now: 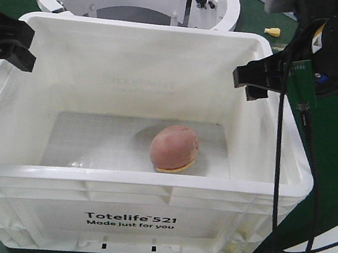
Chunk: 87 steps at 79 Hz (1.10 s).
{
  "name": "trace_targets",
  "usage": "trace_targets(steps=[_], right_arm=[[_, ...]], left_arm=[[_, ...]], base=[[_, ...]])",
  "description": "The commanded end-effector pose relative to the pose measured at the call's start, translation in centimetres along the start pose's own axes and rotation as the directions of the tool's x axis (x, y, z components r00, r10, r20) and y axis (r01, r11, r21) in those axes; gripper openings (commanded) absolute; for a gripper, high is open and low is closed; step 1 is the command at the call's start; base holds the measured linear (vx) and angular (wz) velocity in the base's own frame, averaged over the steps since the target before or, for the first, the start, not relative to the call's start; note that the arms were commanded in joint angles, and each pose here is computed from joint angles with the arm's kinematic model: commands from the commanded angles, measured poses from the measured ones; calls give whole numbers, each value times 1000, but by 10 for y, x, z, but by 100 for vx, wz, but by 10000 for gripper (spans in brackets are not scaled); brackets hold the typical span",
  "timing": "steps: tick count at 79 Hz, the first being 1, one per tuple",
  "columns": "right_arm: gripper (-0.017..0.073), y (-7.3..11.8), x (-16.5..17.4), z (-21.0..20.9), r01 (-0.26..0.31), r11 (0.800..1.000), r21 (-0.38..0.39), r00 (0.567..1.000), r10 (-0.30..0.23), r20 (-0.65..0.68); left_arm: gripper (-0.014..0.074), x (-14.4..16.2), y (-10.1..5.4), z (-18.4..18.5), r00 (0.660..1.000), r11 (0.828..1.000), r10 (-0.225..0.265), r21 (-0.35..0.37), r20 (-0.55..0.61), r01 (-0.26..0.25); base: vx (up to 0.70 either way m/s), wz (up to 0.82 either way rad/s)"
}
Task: Place moving items into box and shelve
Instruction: 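Move both grippers to the tote's side rims and grasp them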
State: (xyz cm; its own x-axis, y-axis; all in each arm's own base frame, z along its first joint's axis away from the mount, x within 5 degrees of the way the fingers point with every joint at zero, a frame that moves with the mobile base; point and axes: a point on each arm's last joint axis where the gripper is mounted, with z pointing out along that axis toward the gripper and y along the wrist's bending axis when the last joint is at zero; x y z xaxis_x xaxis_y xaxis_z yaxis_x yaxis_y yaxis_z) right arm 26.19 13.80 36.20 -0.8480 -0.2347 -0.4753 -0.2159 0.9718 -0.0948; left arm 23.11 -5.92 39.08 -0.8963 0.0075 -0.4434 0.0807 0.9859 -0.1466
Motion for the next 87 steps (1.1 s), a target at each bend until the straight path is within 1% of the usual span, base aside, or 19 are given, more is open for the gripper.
trace_targets(steps=[1,24,34,36,42,47,60,67,77,87], right_arm=[[584,-2,-8,-13,-15,999,-29,994,18,105],[556,7,-10,10,-8,999,-37,999,10,40],[546,9,-11,18,-4,1000,-29,1000,5,13],[546,9,-10,18,-4,1000,-28,1000,4,10],[546,9,-10,20,-3,1000,-28,1000,3,4],[546,9,-11,20,-2,1000,-29,1000,2,8],[546,10,-12,20,1,999,-32,1000,0,18],[546,10,-12,20,2,999,-32,1000,-1,20],[546,10,-12,20,0,999,-36,1000,1,22],[546,10,-12,20,0,999,-35,1000,1,18]], left_arm=[[565,-2,-3,-10,999,1000,-4,18,47,3],[517,-6,-3,4,1000,1000,-6,9,5,6],[502,-7,0,7,1000,1000,3,-25,3,-3],[502,-7,0,5,1000,999,1,-32,8,-1],[502,-6,3,2,999,998,-28,-52,24,29],[502,-5,4,-1,999,998,-27,-62,35,29],[502,-5,3,0,999,998,-28,-56,30,30],[502,-7,3,5,999,998,-29,-59,17,30],[502,-13,5,20,999,996,-24,-88,-23,22],[502,-16,2,32,997,997,-35,-72,-62,31]], base=[[0,0],[0,0],[0,0],[0,0],[0,0],[0,0],[0,0],[0,0],[0,0],[0,0]])
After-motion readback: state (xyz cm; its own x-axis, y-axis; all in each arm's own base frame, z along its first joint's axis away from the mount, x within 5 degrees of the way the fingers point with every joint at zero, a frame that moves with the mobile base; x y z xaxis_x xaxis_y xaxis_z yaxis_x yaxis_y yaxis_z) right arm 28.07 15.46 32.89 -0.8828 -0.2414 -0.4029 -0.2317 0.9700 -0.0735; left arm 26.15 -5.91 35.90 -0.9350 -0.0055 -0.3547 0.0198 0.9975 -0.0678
